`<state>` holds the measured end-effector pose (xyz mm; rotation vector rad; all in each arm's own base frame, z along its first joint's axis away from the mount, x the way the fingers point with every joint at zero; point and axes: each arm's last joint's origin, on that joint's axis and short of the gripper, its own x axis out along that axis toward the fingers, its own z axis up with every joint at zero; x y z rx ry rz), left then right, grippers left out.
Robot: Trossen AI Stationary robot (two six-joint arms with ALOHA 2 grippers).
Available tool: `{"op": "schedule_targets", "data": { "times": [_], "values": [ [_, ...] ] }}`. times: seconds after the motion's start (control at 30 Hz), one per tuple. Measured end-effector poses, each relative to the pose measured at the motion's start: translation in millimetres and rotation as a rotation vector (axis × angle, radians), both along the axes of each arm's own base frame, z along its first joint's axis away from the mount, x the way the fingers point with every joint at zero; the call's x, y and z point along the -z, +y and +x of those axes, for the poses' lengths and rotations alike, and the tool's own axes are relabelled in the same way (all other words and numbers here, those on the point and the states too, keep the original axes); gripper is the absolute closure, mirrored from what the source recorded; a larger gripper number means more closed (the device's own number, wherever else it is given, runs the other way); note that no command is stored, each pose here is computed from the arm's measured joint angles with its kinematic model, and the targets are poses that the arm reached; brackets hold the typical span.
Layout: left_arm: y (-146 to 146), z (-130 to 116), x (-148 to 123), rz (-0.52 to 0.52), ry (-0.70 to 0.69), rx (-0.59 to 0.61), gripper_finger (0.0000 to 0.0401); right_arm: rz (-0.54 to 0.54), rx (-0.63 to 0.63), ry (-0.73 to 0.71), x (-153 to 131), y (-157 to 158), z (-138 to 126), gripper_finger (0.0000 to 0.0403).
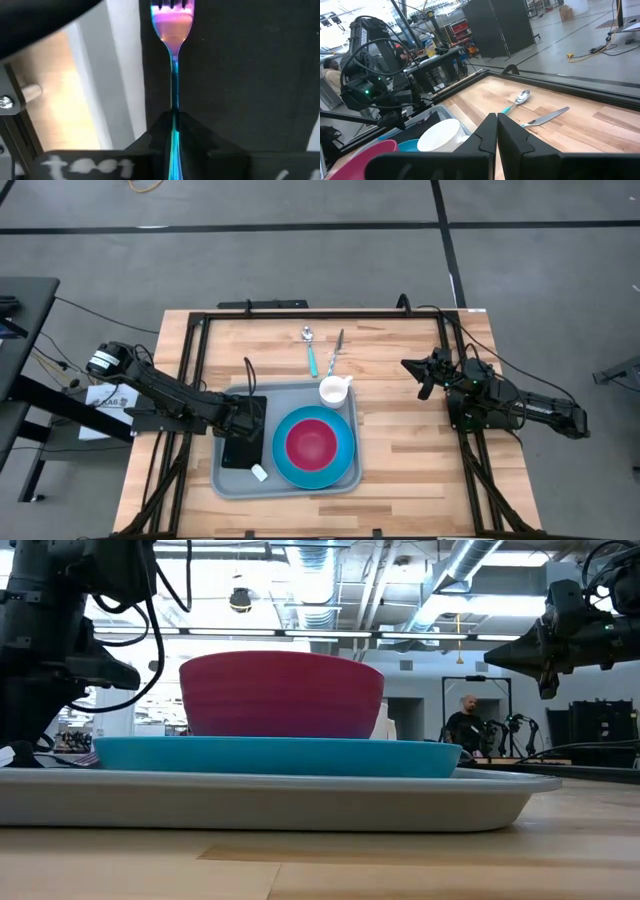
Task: Set up tray
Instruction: Put the blue fork on the black napkin, then put the light blue spoon on the black napkin to the right of the blue fork
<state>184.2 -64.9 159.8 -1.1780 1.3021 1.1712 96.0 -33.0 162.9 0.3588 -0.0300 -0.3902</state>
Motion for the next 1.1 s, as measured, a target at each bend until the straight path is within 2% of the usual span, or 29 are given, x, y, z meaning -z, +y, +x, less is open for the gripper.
{"op": "schedule_targets", "data": {
  "times": [0.2, 0.4, 0.53, 0.67, 0.87, 1.0, 1.1],
  "values": [
    [-0.4, -0.1, 0.0, -0.014, 0.004, 0.000, 0.0355, 0.000, 0.000, 0.000, 0.0, 0.0, 0.0, 0.0398],
    [-1.0, 0.4, -0.9, -0.038, 0.010, -0.002, 0.0356, 0.000, 0.000, 0.001, 0.1, 0.0, 0.0, 0.0398],
    [2.3, 7.1, -10.5, -0.040, -0.032, -0.023, 0.0356, 0.000, 0.000, 0.000, 0.0, 0.0, 0.0, 0.0398],
    [15.1, 21.7, -37.1, 0.054, -0.184, -0.067, 0.0356, 0.000, 0.000, 0.000, 0.0, 0.0, 0.0, 0.0398],
    [59.0, 43.4, -97.2, 0.311, -0.489, -0.192, 0.0356, 0.000, 0.000, 0.000, 0.0, 0.0, 0.0, 0.0398],
    [100.5, 63.3, -126.6, 0.434, -0.659, -0.165, 0.0356, 0.000, 0.000, 0.001, 0.1, 0.0, 0.0, 0.0398],
    [134.1, 78.6, -132.5, 0.495, -0.737, -0.145, 0.0356, 0.000, 0.001, 0.001, 0.1, 0.0, 0.0, 0.0398]
  ]
}}
